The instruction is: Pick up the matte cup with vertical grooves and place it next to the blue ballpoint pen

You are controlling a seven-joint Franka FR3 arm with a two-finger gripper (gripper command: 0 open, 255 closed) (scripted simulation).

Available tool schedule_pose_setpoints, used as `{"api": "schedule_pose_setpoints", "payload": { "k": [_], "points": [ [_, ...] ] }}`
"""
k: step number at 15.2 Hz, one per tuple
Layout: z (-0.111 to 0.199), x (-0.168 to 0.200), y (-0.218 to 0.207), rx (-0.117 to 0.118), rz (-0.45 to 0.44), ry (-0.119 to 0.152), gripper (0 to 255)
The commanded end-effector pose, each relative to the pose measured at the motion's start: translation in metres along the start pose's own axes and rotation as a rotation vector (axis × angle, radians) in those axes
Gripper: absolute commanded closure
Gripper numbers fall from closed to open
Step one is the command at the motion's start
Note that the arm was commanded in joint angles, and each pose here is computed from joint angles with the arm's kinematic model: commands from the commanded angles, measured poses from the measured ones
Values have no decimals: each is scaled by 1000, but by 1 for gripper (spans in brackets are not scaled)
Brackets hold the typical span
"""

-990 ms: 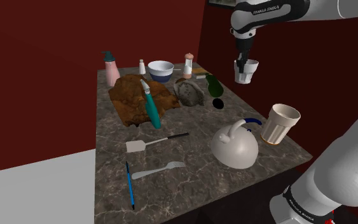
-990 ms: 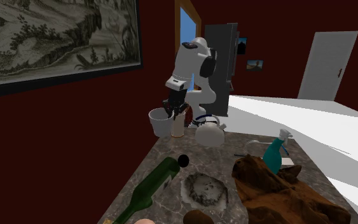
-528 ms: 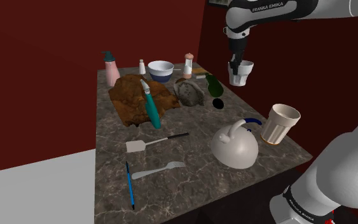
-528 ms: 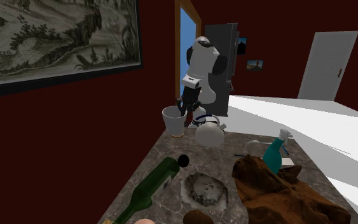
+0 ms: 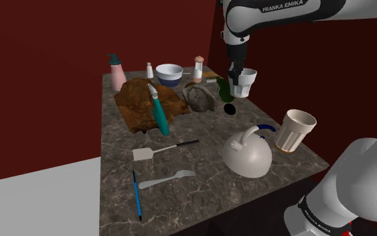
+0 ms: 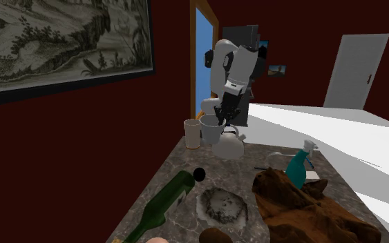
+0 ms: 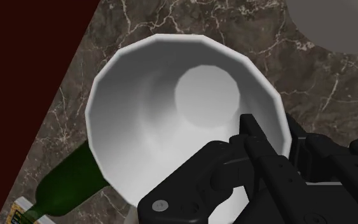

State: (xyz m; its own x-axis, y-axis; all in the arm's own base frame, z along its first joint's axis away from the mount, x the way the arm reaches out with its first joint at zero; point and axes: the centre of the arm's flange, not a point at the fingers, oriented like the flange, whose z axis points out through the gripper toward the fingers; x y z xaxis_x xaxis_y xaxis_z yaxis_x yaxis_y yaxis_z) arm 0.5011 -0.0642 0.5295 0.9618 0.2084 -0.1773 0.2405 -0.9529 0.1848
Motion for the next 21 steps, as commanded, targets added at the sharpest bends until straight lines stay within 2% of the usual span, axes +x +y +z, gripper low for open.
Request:
{"api": "schedule_pose_setpoints", "payload": {
  "k": [1, 21],
  "points": [
    [-7, 2, -25, 0, 2, 0, 255],
    [-65, 46, -279, 0, 2, 0, 255]
  ]
}}
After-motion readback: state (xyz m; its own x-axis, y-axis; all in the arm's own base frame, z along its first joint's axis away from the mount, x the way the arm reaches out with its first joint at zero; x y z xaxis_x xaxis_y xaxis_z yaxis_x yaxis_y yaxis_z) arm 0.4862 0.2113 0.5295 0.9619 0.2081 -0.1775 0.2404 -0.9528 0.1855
